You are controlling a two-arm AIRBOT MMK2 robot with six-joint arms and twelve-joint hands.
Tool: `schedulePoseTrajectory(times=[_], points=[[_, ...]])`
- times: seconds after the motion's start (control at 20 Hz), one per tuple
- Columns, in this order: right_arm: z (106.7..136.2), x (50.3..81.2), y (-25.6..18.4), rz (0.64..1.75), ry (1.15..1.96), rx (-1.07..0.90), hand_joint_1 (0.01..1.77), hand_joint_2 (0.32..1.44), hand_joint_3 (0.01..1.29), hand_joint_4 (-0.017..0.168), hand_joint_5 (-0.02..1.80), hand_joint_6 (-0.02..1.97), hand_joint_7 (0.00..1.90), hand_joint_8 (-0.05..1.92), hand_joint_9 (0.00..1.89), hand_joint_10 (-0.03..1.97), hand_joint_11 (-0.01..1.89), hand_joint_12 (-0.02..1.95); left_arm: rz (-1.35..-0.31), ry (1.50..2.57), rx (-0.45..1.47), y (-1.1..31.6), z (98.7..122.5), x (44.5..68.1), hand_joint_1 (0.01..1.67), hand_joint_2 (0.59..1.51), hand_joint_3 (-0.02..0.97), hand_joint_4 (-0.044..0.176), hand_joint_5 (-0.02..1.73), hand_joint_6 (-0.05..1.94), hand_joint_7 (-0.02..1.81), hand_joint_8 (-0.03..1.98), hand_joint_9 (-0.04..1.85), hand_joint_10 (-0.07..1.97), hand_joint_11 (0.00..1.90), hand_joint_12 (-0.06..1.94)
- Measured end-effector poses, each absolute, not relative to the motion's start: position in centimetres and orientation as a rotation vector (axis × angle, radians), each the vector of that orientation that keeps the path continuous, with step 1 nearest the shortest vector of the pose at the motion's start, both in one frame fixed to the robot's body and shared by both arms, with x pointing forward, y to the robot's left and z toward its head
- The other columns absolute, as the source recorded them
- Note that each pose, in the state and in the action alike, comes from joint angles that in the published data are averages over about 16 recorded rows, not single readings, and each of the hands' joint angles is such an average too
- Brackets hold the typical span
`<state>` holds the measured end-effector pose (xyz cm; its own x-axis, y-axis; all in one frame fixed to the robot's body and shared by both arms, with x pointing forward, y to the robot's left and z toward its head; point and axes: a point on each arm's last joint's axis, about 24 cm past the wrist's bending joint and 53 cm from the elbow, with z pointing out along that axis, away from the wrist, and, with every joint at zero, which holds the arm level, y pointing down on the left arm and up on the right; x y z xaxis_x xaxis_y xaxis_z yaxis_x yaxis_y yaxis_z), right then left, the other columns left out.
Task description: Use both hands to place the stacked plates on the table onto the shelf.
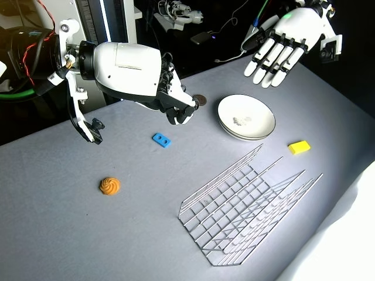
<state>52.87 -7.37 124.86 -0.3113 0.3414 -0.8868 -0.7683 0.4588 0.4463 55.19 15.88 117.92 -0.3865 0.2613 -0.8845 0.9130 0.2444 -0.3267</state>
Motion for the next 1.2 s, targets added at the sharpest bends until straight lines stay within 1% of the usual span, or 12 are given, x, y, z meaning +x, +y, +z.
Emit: schedulePoseTrajectory(times=[0.2, 0.4, 0.55, 0.65, 0.95, 1.2], points=[[124.8, 52.8, -7.4, 1.16, 1.513, -0.394, 0.41, 1.16, 0.05, 0.001, 0.32, 0.24, 0.31, 0.32, 0.37, 0.03, 0.1, 0.4, -1.166, 1.828, 1.105, 15.8, 117.0, 54.6, 0.03, 1.181, 0.051, 0.004, 0.07, 0.01, 0.06, 0.01, 0.05, 0.01, 0.02, 0.0], [124.8, 52.8, -7.3, 1.159, 1.514, -0.396, 0.31, 1.17, 0.04, 0.001, 0.25, 0.18, 0.24, 0.24, 0.28, 0.02, 0.08, 0.3, -1.163, 1.857, 1.126, 16.0, 115.9, 54.3, 0.03, 1.173, 0.04, 0.004, 0.06, 0.01, 0.05, 0.01, 0.04, 0.0, 0.02, 0.0], [124.7, 52.8, -7.3, 1.158, 1.514, -0.402, 0.13, 1.19, 0.04, 0.001, 0.11, 0.06, 0.1, 0.07, 0.11, 0.01, 0.02, 0.09, -1.161, 1.891, 1.139, 16.3, 114.6, 54.0, 0.02, 1.176, 0.03, 0.004, 0.05, 0.01, 0.03, 0.01, 0.02, 0.0, 0.02, -0.01], [124.7, 52.7, -7.3, 1.157, 1.514, -0.407, 0.05, 1.21, 0.02, 0.001, 0.05, 0.02, 0.05, 0.01, 0.04, 0.0, 0.01, 0.01, -1.16, 1.917, 1.138, 16.6, 113.8, 54.1, 0.02, 1.173, 0.011, 0.004, 0.04, 0.0, 0.02, 0.01, 0.02, -0.01, 0.02, -0.01], [124.6, 52.6, -7.2, 1.152, 1.515, -0.421, 0.02, 1.19, 0.02, 0.003, 0.02, 0.02, 0.02, 0.02, 0.02, 0.0, 0.02, 0.0, -1.142, 1.99, 1.103, 18.2, 111.6, 54.8, 0.02, 1.142, 0.009, 0.004, 0.02, 0.0, 0.02, 0.01, 0.02, -0.01, 0.02, -0.01], [124.5, 52.4, -7.1, 1.15, 1.513, -0.433, 0.02, 1.17, 0.02, 0.003, 0.02, 0.02, 0.01, 0.02, 0.02, 0.0, 0.02, 0.0, -1.135, 2.028, 1.078, 19.7, 110.4, 55.2, 0.02, 1.124, 0.008, 0.003, 0.02, 0.0, 0.02, 0.01, 0.02, -0.01, 0.02, -0.01]])
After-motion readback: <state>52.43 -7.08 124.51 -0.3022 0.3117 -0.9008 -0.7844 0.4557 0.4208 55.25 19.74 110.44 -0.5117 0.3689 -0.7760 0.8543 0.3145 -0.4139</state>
